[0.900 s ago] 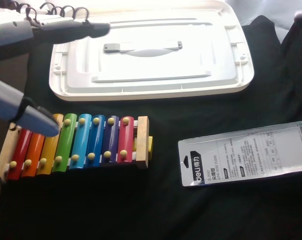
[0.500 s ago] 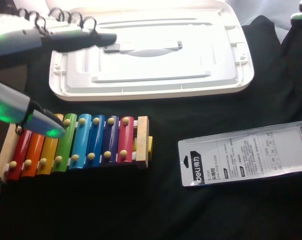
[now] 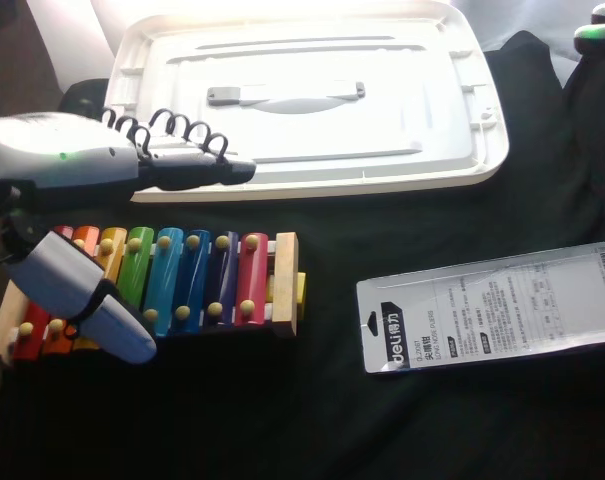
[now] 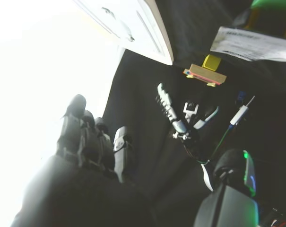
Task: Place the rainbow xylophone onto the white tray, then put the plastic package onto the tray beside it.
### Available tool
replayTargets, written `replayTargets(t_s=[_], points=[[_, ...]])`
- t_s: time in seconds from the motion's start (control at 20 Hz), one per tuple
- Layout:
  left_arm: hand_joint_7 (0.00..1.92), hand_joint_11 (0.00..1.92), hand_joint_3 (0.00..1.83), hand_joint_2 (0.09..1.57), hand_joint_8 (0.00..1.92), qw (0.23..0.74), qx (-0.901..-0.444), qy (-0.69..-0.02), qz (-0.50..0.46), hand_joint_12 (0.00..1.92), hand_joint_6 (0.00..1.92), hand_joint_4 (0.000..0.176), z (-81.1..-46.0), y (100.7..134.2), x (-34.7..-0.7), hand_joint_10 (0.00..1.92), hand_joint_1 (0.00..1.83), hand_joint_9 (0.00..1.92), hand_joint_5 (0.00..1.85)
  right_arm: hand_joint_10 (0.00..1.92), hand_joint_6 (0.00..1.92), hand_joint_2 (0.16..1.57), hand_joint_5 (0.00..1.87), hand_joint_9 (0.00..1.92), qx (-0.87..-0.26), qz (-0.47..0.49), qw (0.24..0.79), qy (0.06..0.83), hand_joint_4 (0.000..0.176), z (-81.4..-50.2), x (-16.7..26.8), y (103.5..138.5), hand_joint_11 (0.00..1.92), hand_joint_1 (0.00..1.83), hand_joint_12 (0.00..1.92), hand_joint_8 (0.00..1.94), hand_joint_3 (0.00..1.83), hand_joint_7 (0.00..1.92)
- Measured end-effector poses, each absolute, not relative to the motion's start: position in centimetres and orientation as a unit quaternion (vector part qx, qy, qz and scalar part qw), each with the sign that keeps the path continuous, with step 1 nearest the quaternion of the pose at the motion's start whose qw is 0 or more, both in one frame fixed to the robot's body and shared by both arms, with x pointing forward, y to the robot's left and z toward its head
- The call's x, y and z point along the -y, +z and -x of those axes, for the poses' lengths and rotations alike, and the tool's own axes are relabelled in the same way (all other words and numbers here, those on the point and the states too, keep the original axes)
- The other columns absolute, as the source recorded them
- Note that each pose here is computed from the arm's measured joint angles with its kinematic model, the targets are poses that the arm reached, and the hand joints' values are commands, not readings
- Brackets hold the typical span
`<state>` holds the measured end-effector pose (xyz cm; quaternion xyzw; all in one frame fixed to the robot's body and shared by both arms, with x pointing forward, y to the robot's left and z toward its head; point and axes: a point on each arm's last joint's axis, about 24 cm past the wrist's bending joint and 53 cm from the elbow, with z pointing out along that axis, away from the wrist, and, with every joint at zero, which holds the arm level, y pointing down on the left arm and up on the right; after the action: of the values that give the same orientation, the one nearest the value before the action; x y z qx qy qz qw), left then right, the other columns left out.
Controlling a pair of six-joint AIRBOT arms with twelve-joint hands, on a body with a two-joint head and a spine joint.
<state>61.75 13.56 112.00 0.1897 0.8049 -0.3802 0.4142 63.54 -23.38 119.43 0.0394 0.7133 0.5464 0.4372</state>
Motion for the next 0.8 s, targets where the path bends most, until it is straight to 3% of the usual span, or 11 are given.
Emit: replayTargets(t_s=[0.3, 0.4, 0.5, 0.6, 0.65, 0.8], points=[[0.00, 0.03, 0.00, 0.63, 0.00, 0.387, -0.822, -0.373, -0.191, 0.07, 0.00, 0.000, -61.9, 109.5, -13.0, 0.00, 0.56, 0.00, 0.00, 0.00, 0.00, 0.75, 0.15, 0.01, -0.713, -0.038, 0.436, 0.548, 0.076, -63.5, 23.3, 119.4, 0.00, 0.76, 0.23, 0.00, 0.01, 0.03], [0.00, 0.01, 0.00, 0.60, 0.00, 0.375, -0.828, -0.370, -0.191, 0.06, 0.00, 0.010, -61.7, 108.7, -13.0, 0.00, 0.56, 0.00, 0.00, 0.00, 0.00, 0.75, 0.16, 0.00, -0.715, -0.035, 0.434, 0.547, 0.085, -63.4, 23.1, 119.2, 0.00, 0.76, 0.16, 0.00, 0.01, 0.01], [0.00, 0.01, 0.00, 0.60, 0.00, 0.371, -0.833, -0.365, -0.187, 0.03, 0.00, 0.042, -62.1, 108.2, -13.3, 0.00, 0.59, 0.00, 0.00, 0.00, 0.00, 0.77, 0.16, 0.00, -0.716, -0.033, 0.433, 0.546, 0.088, -63.3, 23.1, 119.1, 0.00, 0.80, 0.10, 0.00, 0.01, 0.02], [0.00, 0.03, 0.00, 0.60, 0.00, 0.371, -0.834, -0.362, -0.187, 0.04, 0.00, 0.033, -62.2, 108.2, -13.3, 0.00, 0.61, 0.00, 0.00, 0.00, 0.00, 0.77, 0.15, 0.00, -0.717, -0.032, 0.432, 0.546, 0.102, -63.3, 23.0, 119.1, 0.00, 0.75, 0.10, 0.00, 0.01, 0.01], [0.00, 0.05, 0.00, 0.60, 0.00, 0.371, -0.834, -0.363, -0.187, 0.05, 0.00, 0.044, -62.3, 108.0, -13.2, 0.00, 0.61, 0.00, 0.00, 0.00, 0.00, 0.76, 0.14, 0.00, -0.717, -0.032, 0.432, 0.547, 0.089, -63.2, 23.0, 119.1, 0.00, 0.75, 0.07, 0.00, 0.00, 0.00], [0.00, 0.05, 0.00, 0.56, 0.00, 0.364, -0.837, -0.360, -0.193, 0.05, 0.00, 0.029, -62.1, 107.1, -12.8, 0.00, 0.66, 0.00, 0.00, 0.00, 0.00, 0.75, 0.11, 0.00, -0.718, -0.028, 0.429, 0.548, 0.072, -63.0, 22.7, 119.0, 0.00, 0.74, 0.07, 0.00, 0.00, 0.00]])
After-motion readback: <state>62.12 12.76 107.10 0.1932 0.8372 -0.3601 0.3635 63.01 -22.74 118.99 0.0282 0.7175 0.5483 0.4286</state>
